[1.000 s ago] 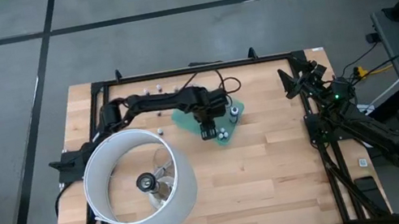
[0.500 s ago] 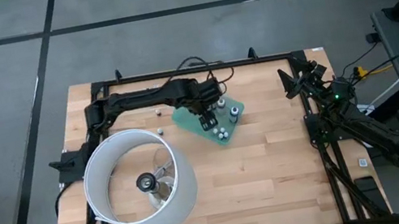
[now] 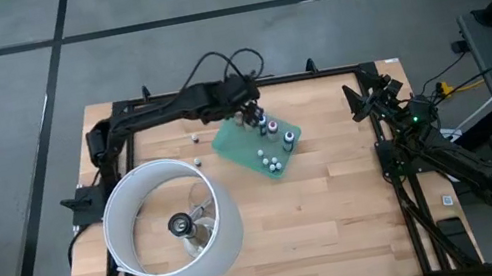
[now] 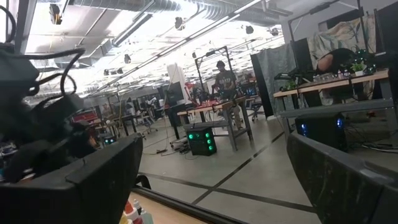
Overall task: Pick & Place food coloring
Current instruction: Put the small red food coloring bottle into the green bin
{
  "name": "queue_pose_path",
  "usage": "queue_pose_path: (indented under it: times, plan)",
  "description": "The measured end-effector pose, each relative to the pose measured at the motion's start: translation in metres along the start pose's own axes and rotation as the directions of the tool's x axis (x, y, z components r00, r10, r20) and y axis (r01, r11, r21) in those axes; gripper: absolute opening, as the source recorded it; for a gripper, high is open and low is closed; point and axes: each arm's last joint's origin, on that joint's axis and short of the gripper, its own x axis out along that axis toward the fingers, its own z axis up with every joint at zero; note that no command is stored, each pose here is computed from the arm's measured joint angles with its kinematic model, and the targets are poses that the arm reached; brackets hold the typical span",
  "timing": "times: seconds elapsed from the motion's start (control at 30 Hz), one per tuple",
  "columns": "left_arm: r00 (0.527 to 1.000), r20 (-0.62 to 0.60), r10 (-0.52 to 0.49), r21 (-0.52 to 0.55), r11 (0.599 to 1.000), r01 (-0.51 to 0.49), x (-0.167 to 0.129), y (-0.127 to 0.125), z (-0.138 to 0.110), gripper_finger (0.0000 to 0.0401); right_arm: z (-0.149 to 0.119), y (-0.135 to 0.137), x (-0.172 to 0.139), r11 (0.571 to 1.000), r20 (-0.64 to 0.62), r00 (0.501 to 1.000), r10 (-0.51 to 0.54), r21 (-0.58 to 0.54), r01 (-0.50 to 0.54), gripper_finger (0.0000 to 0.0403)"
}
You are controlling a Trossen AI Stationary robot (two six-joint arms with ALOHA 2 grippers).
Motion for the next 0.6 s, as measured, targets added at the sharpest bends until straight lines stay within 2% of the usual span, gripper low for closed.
queue_pose_path:
  times: [0.13,0.3,0.4,0.5,0.6]
  plan:
    - [0.997,0.043,0.060,-0.135,0.989,-0.054,-0.001,0.010,0.007,0.0319,0.000,0.000,0.000,1.000,0.000,1.000,0.000,0.000,0.000,0.0399]
    - [0.991,0.058,0.118,-0.324,0.942,-0.094,0.005,0.030,0.017,0.0320,0.000,0.000,0.000,1.000,0.000,1.000,0.000,0.000,0.000,0.0399]
    - [0.985,0.052,0.162,-0.419,0.899,-0.125,0.010,0.044,0.022,0.0320,0.000,0.000,0.000,1.000,0.000,1.000,0.000,0.000,0.000,0.0399]
    - [0.979,0.029,0.202,-0.521,0.839,-0.157,0.016,0.059,0.026,0.0320,0.000,0.000,0.000,1.000,0.000,1.000,0.000,0.000,0.000,0.0399]
    - [0.969,-0.015,0.247,-0.581,0.786,-0.210,0.022,0.078,0.028,0.0320,0.000,0.000,0.000,1.000,0.000,1.000,0.000,0.000,0.000,0.0399]
